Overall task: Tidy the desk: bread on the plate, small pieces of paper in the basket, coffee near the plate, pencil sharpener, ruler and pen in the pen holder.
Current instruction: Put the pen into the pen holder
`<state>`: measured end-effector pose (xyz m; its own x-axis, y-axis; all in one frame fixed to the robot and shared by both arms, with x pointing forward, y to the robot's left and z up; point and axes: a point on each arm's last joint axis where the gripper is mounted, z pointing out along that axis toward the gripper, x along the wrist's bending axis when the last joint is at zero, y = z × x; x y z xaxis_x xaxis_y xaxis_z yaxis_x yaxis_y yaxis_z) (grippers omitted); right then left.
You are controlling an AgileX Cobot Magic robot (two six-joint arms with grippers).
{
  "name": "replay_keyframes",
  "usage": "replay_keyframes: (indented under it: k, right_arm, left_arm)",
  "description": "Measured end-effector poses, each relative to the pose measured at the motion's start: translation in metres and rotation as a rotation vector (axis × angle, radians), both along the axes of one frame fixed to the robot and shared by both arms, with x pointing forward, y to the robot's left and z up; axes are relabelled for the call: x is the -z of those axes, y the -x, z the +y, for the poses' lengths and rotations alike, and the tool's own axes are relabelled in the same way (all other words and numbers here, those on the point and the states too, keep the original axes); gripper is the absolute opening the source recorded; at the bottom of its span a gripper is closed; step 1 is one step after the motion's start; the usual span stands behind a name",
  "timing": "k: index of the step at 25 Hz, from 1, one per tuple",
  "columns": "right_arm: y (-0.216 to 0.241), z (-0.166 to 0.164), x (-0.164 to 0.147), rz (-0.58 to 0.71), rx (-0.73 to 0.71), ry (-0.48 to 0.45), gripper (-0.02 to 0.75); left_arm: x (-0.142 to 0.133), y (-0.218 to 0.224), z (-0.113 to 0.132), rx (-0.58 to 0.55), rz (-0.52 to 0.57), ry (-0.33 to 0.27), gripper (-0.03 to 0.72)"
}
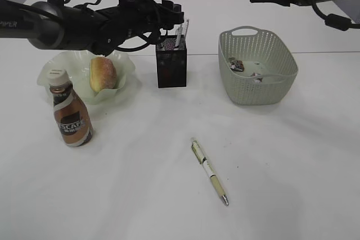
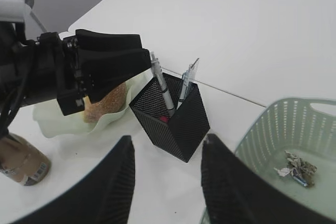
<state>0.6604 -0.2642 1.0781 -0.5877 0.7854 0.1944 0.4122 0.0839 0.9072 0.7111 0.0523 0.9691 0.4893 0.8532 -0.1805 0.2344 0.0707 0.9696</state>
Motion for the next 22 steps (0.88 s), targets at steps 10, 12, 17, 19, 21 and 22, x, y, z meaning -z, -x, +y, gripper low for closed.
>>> replay_keyframes:
  k: [10,12,17,19,21,22]
  right_arm:
    - [-0.002,-0.003,0.000,0.019,0.055,-0.023,0.314]
    - [-0.003,-0.003,0.000,0.027,0.066,-0.033,0.329]
    - [-0.003,-0.003,0.000,0.012,0.059,-0.016,0.516]
    - [-0.003,-0.003,0.000,-0.025,0.032,0.028,0.565]
    - [-0.002,-0.002,0.000,-0.085,-0.018,0.099,0.582]
    - [-0.001,-0.001,0.000,-0.110,-0.044,0.127,0.585]
  left_arm:
    - [-0.001,0.000,0.001,-0.004,0.011,-0.008,0.400]
    - [-0.006,0.001,0.001,-0.005,0.006,-0.006,0.400]
    - [-0.020,0.003,0.002,-0.006,-0.014,0.004,0.400]
    - [-0.021,0.003,0.002,-0.006,-0.016,0.005,0.400]
    - [-0.021,0.003,0.002,-0.002,-0.018,-0.002,0.400]
    - [-0.020,0.003,0.002,0.002,-0.021,-0.010,0.400]
